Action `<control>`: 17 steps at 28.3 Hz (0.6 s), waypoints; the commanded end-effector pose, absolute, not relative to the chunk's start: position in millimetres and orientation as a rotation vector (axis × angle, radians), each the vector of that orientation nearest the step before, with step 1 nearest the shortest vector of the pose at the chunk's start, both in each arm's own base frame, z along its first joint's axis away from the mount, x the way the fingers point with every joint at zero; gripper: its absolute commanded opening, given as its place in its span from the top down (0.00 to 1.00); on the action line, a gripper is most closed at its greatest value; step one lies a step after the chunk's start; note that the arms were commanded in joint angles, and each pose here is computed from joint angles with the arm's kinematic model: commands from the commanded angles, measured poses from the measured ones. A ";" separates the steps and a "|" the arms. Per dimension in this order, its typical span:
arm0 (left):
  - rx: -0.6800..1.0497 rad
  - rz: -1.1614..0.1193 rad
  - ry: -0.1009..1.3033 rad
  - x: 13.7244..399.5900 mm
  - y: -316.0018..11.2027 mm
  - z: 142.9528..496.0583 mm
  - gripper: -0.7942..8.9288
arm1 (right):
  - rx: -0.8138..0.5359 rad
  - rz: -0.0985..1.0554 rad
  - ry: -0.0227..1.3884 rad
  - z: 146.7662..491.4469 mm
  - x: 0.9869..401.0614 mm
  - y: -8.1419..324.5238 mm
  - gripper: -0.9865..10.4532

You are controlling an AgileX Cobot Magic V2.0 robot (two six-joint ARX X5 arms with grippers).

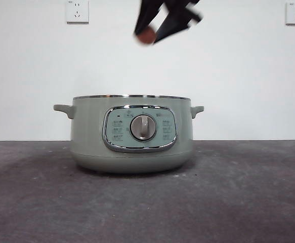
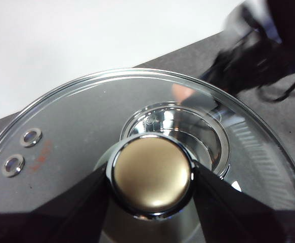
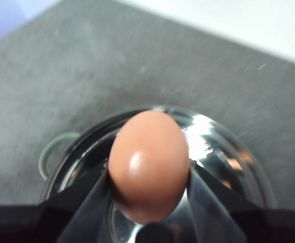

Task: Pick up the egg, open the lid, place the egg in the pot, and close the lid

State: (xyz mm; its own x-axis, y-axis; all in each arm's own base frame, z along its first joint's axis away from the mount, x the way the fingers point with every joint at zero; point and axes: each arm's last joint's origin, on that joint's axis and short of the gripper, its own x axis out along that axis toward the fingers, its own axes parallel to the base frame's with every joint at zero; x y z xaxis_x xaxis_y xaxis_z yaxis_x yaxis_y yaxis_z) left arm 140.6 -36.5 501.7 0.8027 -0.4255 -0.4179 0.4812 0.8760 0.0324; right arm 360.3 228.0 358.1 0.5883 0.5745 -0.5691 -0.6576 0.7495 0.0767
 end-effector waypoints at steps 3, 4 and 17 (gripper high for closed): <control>0.150 -0.493 0.328 129.0 -33.9 511.8 0.93 | -0.188 0.748 0.711 321.6 379.8 257.6 0.93; 0.150 -0.493 0.330 128.9 -33.9 511.7 0.93 | -0.201 0.754 0.727 315.1 381.9 261.5 0.93; 0.151 -0.493 0.333 128.3 -33.8 511.4 0.93 | -0.361 0.698 0.959 218.6 403.2 284.5 0.93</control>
